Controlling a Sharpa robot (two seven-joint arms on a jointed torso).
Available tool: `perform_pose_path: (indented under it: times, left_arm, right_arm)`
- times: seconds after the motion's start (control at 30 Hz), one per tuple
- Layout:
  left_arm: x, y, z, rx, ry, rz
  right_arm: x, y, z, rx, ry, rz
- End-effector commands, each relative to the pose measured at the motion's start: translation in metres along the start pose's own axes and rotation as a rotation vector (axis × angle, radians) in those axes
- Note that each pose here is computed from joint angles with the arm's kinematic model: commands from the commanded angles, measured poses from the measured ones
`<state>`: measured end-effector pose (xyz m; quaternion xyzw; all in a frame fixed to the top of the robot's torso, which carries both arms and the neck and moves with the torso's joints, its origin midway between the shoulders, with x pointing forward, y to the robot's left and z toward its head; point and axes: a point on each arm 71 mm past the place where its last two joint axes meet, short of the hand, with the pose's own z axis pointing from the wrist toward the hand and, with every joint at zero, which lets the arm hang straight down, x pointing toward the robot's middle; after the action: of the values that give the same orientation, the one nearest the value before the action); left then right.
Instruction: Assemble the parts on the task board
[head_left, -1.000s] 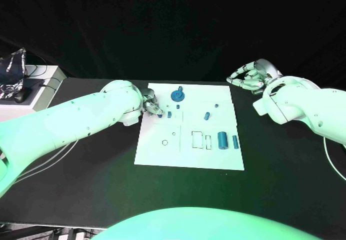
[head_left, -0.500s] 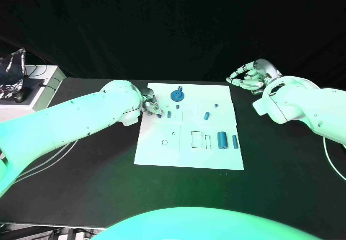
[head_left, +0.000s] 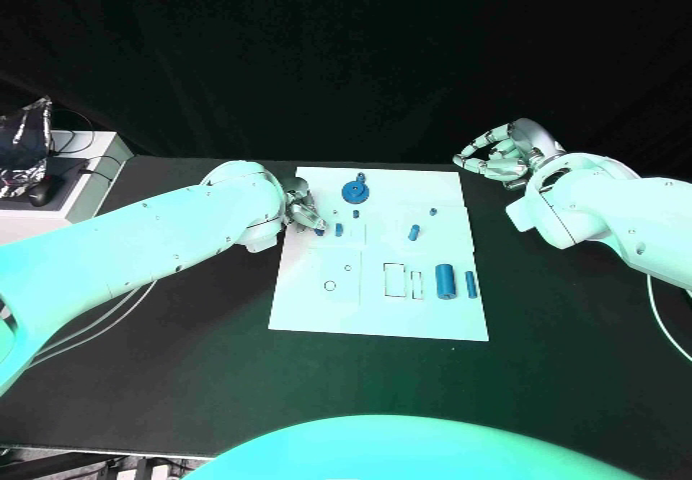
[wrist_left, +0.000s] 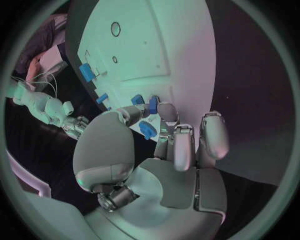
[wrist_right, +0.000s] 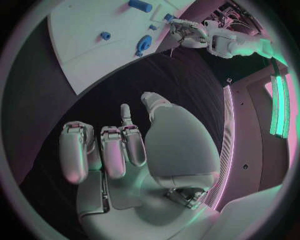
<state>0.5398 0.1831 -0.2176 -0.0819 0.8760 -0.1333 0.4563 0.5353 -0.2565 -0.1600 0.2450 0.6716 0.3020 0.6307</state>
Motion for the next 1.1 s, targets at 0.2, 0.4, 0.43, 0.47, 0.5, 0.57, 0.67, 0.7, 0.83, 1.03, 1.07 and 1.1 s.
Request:
perform_pose_path:
  times: [0.2,0.4,0.43,0.47,0.5,0.57,0.67,0.7,0.83,1.03,1.07,1.1]
  left_arm:
    - [0.0091,0.004,0.0016,-0.028,0.024,0.004]
    - [0.0094,0.0028,0.0014,-0.025,0.025,0.0]
    - [0.0095,0.0027,0.0014,-0.025,0.026,0.0]
    - [0.0096,0.0026,0.0014,-0.025,0.026,-0.001]
    - [0.0097,0.0025,0.0014,-0.025,0.027,-0.001]
    - [0.0099,0.0027,0.0014,-0.026,0.03,0.0]
    - [0.0101,0.0035,0.0014,-0.029,0.036,0.003]
    - [0.0101,0.0039,0.0014,-0.031,0.037,0.003]
    - [0.0101,0.0059,0.0016,-0.037,0.044,0.007]
    - [0.0097,0.008,0.0016,-0.043,0.047,0.011]
    - [0.0096,0.0083,0.0016,-0.043,0.046,0.011]
    - [0.0094,0.0085,0.0017,-0.044,0.045,0.012]
  right_arm:
    - [0.0007,0.0008,-0.0001,-0.011,0.007,-0.009]
    - [0.0007,0.0008,-0.0001,-0.011,0.006,-0.009]
    - [0.0007,0.0008,-0.0001,-0.011,0.006,-0.009]
    - [0.0007,0.0007,-0.0001,-0.011,0.006,-0.009]
    - [0.0007,0.0008,-0.0001,-0.011,0.006,-0.009]
    - [0.0008,0.0008,-0.0002,-0.011,0.007,-0.009]
    - [0.0007,0.0007,-0.0002,-0.011,0.007,-0.009]
    - [0.0006,0.0006,-0.0002,-0.011,0.007,-0.009]
    - [0.0004,0.0003,-0.0003,-0.01,0.007,-0.009]
    - [0.0002,0.0001,-0.0003,-0.009,0.006,-0.01]
    - [0.0002,0.0001,-0.0003,-0.009,0.006,-0.01]
    - [0.0002,0.0001,-0.0003,-0.009,0.007,-0.01]
